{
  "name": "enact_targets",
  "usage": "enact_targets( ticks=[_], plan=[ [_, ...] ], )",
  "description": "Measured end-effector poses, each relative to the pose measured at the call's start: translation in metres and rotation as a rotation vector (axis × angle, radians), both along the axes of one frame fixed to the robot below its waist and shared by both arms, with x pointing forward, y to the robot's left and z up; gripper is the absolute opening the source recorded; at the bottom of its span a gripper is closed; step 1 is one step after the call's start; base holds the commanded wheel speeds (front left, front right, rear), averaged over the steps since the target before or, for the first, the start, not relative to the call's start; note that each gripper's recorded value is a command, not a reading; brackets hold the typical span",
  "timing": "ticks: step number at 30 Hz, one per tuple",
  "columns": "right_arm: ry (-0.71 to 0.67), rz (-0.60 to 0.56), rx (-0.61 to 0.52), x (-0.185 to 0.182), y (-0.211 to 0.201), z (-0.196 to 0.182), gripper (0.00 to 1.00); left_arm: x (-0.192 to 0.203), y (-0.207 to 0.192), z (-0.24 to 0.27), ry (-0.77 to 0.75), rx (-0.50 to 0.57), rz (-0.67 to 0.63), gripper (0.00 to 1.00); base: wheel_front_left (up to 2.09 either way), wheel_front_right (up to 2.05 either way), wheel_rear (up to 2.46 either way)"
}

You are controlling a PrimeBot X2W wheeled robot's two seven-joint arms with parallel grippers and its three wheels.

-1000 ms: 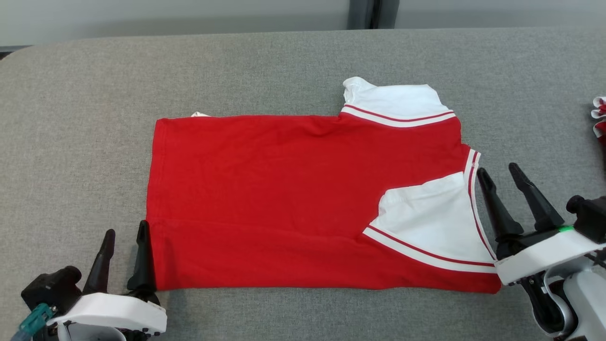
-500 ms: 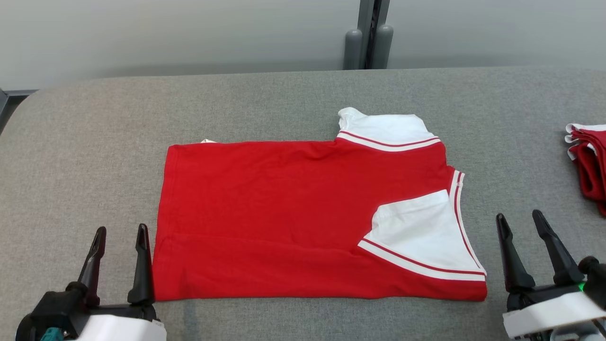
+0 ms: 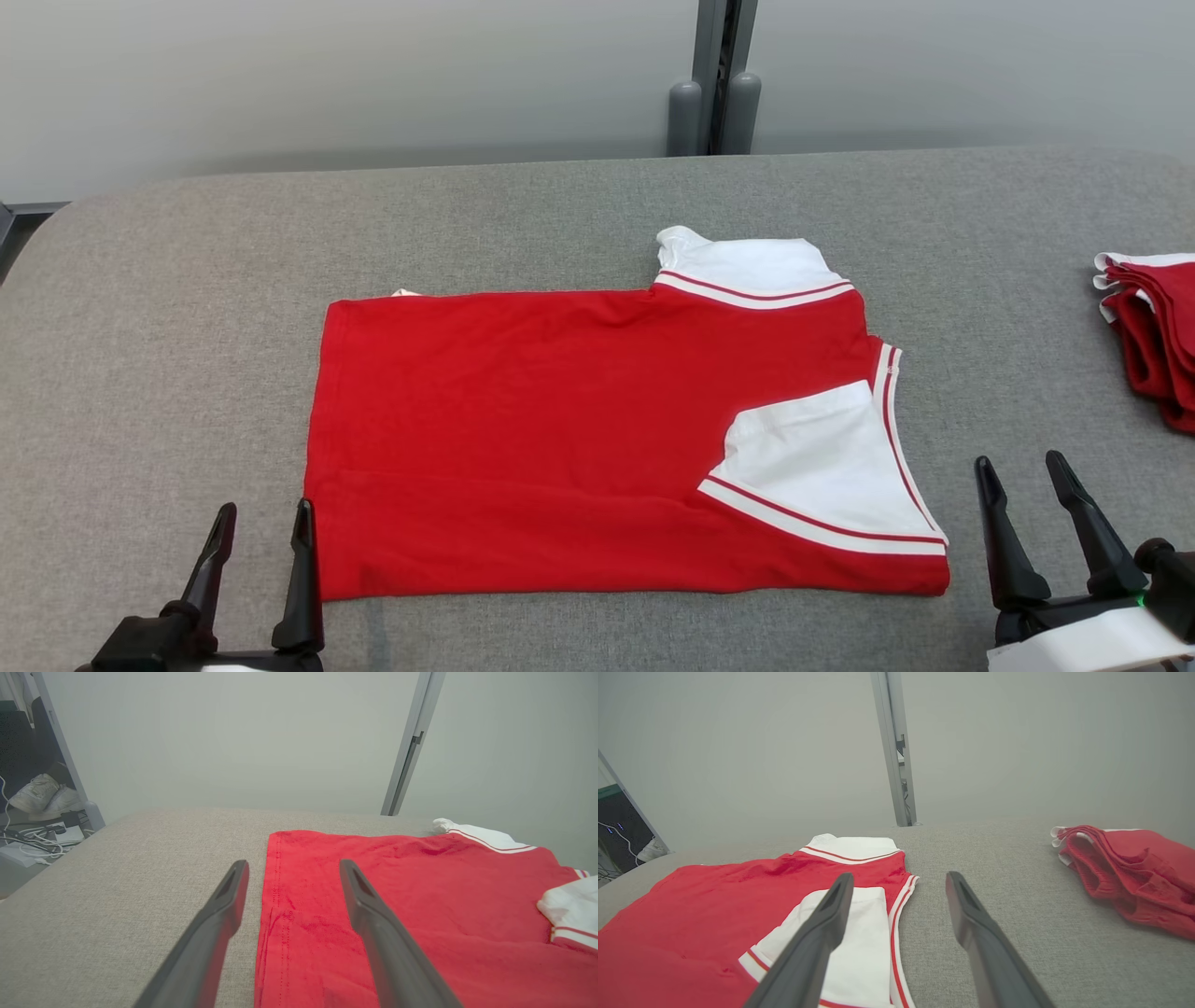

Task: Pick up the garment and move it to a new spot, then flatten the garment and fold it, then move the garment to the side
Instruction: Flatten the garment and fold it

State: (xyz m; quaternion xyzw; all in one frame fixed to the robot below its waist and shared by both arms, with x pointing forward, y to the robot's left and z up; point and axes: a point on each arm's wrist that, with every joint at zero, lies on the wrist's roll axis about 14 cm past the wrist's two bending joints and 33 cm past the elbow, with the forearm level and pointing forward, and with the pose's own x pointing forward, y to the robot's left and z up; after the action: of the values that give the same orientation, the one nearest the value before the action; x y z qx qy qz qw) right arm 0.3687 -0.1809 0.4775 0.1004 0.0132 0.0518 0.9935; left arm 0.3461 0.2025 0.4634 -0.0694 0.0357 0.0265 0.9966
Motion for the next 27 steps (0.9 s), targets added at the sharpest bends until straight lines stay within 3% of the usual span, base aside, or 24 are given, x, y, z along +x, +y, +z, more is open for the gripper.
enact_targets(
  ticks=[6, 18, 27],
  plan=[
    [0.042, 0.016, -0.002, 0.001, 0.005, -0.01, 1.0, 0.001, -0.001, -0.017, 0.055, -0.015, -0.003, 1.0, 0.0, 0.0, 0.0],
    [0.258, 0.041, 0.041, -0.014, 0.023, -0.076, 1.0, -0.004, -0.008, -0.079, 0.26, -0.11, -0.008, 1.0, 0.0, 0.0, 0.0],
    [0.337, 0.043, 0.077, -0.013, 0.031, -0.101, 1.0, -0.003, -0.01, -0.111, 0.377, -0.16, -0.016, 1.0, 0.0, 0.0, 0.0]
  ],
)
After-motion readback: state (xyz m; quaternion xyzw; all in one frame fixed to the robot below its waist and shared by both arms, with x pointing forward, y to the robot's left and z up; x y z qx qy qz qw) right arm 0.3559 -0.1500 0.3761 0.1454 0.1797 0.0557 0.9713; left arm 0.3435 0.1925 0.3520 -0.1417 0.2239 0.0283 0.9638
